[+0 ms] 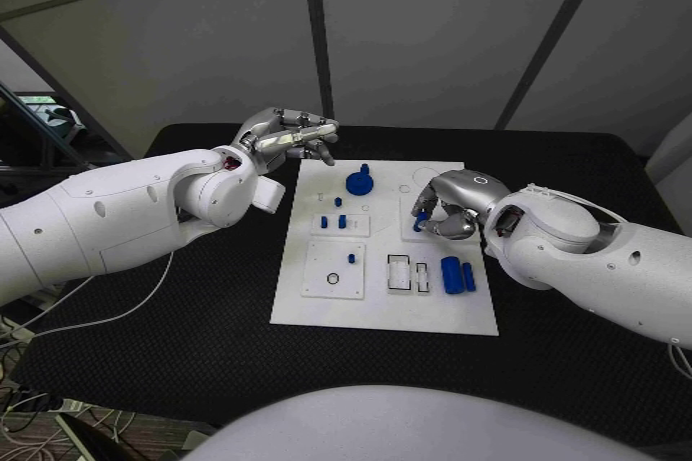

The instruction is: Assemble the parts on the task board

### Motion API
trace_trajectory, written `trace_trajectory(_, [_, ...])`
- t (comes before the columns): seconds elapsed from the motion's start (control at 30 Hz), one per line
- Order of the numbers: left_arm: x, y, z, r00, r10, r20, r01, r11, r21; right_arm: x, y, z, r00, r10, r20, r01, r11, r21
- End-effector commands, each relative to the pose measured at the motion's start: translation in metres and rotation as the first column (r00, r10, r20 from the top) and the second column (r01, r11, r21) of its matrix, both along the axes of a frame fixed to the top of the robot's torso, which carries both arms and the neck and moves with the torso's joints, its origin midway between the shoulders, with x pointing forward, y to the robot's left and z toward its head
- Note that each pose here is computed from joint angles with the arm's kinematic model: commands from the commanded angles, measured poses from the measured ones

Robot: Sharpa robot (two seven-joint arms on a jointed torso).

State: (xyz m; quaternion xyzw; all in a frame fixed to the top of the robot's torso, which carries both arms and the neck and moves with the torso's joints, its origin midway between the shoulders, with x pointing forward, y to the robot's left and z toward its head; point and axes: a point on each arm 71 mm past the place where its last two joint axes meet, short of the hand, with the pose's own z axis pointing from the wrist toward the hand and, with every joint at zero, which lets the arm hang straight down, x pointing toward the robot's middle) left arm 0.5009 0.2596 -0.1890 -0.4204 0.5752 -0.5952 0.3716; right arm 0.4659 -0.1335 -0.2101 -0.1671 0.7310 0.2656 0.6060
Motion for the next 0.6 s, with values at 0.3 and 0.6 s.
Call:
trace_trajectory(0.3, [0.0006, 0.002, 0.0011, 1.0, -0.008, 0.006, 0.008, 1.0, -0.004, -0.026, 0.008, 0.027, 0.996, 0.04, 0.083, -0.05, 0.991, 0.128])
trace_trajectory(0.6, [0.0022, -0.001, 0.0002, 1.0, -0.013, 0.007, 0.013, 1.0, -0.007, -0.046, 0.052, 0.035, 0.984, 0.16, 0.071, -0.172, 0.96, 0.219])
